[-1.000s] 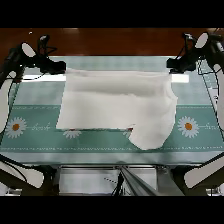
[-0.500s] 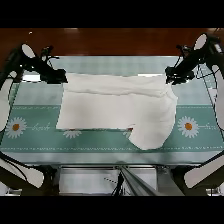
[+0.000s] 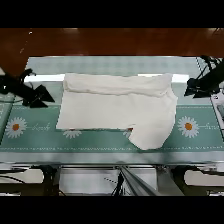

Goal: Fold the shirts.

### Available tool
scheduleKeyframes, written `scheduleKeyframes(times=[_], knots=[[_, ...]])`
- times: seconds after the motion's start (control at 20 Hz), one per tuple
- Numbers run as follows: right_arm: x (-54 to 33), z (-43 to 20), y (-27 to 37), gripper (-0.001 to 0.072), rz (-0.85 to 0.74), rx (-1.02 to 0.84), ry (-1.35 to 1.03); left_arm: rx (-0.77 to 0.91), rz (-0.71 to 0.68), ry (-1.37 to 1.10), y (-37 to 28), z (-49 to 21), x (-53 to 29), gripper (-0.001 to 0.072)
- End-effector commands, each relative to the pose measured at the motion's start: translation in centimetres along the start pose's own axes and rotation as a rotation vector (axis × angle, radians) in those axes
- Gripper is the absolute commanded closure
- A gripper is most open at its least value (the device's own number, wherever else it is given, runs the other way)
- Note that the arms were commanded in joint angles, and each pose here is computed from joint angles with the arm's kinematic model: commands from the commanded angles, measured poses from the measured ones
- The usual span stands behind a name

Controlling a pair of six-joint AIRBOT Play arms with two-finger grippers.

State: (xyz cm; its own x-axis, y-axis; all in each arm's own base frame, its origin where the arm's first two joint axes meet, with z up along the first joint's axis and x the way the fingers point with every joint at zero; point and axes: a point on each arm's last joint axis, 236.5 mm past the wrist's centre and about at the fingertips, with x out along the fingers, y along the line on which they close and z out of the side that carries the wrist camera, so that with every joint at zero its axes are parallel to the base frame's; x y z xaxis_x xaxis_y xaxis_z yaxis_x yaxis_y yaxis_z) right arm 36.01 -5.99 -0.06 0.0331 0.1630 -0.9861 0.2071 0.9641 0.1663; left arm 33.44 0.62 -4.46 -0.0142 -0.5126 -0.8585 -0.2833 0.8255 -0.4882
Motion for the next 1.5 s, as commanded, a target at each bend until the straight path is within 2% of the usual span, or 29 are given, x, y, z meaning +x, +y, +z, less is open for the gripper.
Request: scheduleKeyframes(times=[0.0,0.2,0.45,0.65,0.7,0.75,0.8,1.0,1.2,1.45], knots=[[0.6,-1.3,1.1,0.0216,0.220,0.097,-0.166,-0.174,-0.126,0.034,2.8,-5.7,2.2,0.0002],[1.7,-3.9,1.0,0.0216,0.252,0.099,-0.145,-0.171,-0.193,0.058,3.1,-7.6,4.6,0.0004],[1.3,-3.8,2.0,0.0217,0.295,0.107,-0.160,-0.122,-0.179,-0.008,1.2,-5.5,6.3,0.0006],[0.8,-3.5,3.2,0.0217,0.349,0.121,-0.170,-0.129,-0.195,0.082,-1.4,-6.2,9.8,0.0038],[0.8,-3.7,3.3,0.0217,0.355,0.119,-0.158,-0.124,-0.190,0.117,-1.7,-6.7,10.6,0.0158],[0.9,-4.2,3.3,0.0217,0.352,0.113,-0.141,-0.122,-0.185,0.146,-1.5,-7.2,11.2,0.0561],[1.2,-5.1,3.0,0.0217,0.334,0.100,-0.105,-0.127,-0.188,0.160,-1.4,-7.4,11.4,0.0683],[2.1,-8.1,-1.0,0.0217,0.168,0.094,-0.046,-0.146,-0.206,0.150,-1.0,-7.1,10.6,0.0690],[4.2,-13.0,-0.7,0.0216,0.206,0.157,-0.003,-0.104,-0.214,0.123,-0.8,-6.7,10.1,0.0689],[9.0,-16.1,3.4,0.0222,0.383,0.246,0.034,-0.100,-0.226,0.145,-1.2,-7.2,9.9,0.0689]])
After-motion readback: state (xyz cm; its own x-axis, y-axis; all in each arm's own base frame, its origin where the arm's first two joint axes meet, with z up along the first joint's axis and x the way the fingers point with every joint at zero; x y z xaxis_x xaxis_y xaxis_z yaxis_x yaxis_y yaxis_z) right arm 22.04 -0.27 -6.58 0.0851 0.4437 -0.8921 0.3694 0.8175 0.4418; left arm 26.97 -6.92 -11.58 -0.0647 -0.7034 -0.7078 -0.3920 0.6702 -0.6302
